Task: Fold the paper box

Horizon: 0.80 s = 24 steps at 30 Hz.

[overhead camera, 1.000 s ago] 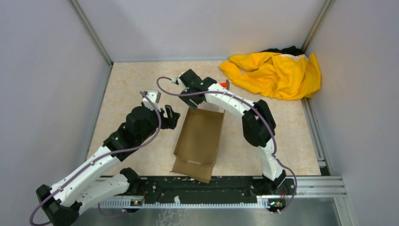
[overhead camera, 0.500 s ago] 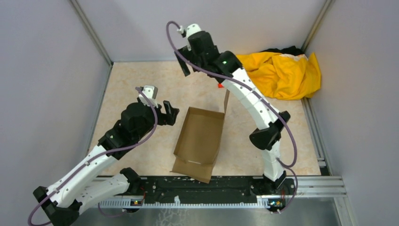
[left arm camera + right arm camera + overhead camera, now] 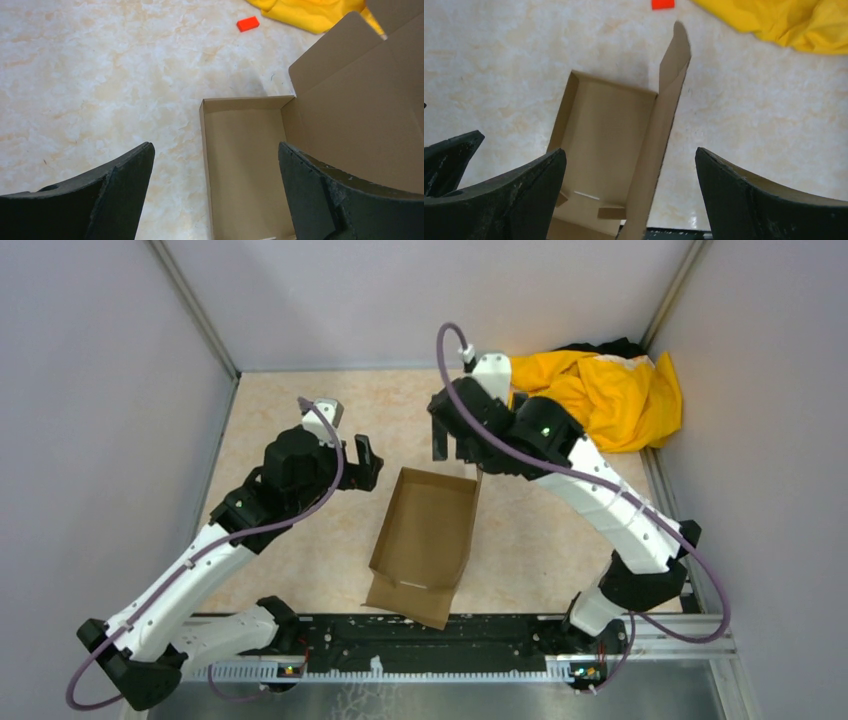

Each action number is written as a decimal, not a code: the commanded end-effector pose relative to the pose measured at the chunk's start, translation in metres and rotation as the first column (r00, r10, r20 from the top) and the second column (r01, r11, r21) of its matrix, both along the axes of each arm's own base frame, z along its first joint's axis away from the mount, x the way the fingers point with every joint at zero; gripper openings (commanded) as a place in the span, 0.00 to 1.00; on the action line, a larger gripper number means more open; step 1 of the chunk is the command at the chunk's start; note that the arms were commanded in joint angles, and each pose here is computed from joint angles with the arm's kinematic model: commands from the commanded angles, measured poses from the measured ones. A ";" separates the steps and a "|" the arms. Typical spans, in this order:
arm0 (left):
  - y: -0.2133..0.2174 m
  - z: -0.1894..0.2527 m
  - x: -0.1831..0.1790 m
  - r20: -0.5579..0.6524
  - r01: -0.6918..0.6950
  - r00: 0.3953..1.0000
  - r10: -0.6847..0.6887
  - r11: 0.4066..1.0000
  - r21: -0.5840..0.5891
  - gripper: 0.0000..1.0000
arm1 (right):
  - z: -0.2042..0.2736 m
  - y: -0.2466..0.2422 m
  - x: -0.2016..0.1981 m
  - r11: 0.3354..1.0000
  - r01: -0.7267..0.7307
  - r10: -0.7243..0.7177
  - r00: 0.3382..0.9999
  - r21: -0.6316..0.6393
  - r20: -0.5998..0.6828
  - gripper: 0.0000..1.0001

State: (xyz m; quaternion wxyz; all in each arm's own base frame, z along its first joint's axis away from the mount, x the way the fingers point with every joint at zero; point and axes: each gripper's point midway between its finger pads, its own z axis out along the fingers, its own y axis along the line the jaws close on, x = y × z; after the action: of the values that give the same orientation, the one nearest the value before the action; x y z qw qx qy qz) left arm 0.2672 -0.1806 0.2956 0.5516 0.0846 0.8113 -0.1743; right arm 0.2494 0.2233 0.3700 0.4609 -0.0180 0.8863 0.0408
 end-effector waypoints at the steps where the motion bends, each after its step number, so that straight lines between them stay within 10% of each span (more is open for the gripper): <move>1: -0.003 -0.017 0.003 -0.078 0.054 0.996 -0.051 0.998 0.037 0.99 | -0.040 0.006 -0.023 0.995 0.103 -0.101 0.991 0.014 -0.090 0.99; 24: 0.004 -0.049 -0.009 -0.156 0.085 0.985 -0.079 0.996 0.027 0.99 | -0.097 -0.021 -0.043 0.977 0.195 -0.205 0.970 -0.083 -0.133 0.91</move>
State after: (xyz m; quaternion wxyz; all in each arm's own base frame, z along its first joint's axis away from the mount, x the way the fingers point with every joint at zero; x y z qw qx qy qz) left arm 0.2603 -0.1783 0.2444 0.4771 0.1113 0.8517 -0.1862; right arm 0.2063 0.2117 0.2560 0.3744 0.0429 0.9248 -0.0511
